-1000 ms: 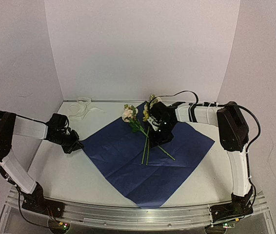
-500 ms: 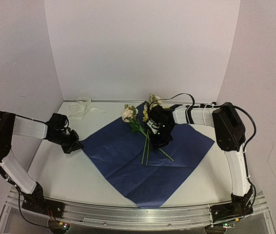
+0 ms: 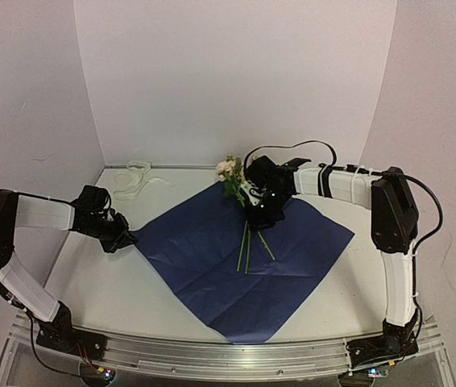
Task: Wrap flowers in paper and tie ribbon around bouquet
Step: Fold the fake flower on the flattened wrapping paper.
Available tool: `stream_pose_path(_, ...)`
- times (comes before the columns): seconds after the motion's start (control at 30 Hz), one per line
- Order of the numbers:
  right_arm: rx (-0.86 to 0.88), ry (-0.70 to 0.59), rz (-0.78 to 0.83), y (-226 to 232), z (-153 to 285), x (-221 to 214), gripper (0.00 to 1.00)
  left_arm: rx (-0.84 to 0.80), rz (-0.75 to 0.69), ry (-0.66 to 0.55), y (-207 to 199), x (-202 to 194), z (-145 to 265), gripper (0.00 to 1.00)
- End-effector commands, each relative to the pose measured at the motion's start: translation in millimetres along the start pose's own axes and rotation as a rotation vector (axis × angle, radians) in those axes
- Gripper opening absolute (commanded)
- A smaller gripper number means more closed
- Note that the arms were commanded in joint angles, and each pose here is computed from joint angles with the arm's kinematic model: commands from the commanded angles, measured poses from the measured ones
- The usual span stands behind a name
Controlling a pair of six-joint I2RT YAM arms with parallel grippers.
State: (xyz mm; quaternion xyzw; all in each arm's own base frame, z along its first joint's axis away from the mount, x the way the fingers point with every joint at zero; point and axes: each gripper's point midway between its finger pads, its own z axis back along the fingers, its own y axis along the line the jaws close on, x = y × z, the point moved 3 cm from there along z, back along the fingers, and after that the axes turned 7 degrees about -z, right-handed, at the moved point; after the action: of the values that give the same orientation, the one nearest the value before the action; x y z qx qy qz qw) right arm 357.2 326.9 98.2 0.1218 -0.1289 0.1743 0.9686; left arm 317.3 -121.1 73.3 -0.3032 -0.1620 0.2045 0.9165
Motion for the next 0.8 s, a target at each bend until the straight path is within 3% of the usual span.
stream_pose_path(0.0, 0.006, -0.142, -0.047, 12.7, 46.5, 27.5, 0.0, -0.024, -0.023, -0.006, -3.9, 0.1, 5.0, 0.0)
stream_pose_path(0.27, -0.199, -0.285, -0.302, -22.9, 62.3, 36.3, 0.0, -0.022, -0.018, -0.001, -1.0, -2.5, 4.2, 0.0)
stream_pose_path(0.43, -0.246, -0.289, -0.404, -31.8, 47.0, 34.7, 0.0, -0.024, -0.018, -0.004, -1.9, -2.1, 5.2, 0.0)
stream_pose_path(0.77, -0.233, -0.219, -0.378, -28.7, 8.1, 34.1, 0.0, -0.029, -0.021, 0.0, -2.1, -3.6, 5.9, 0.0)
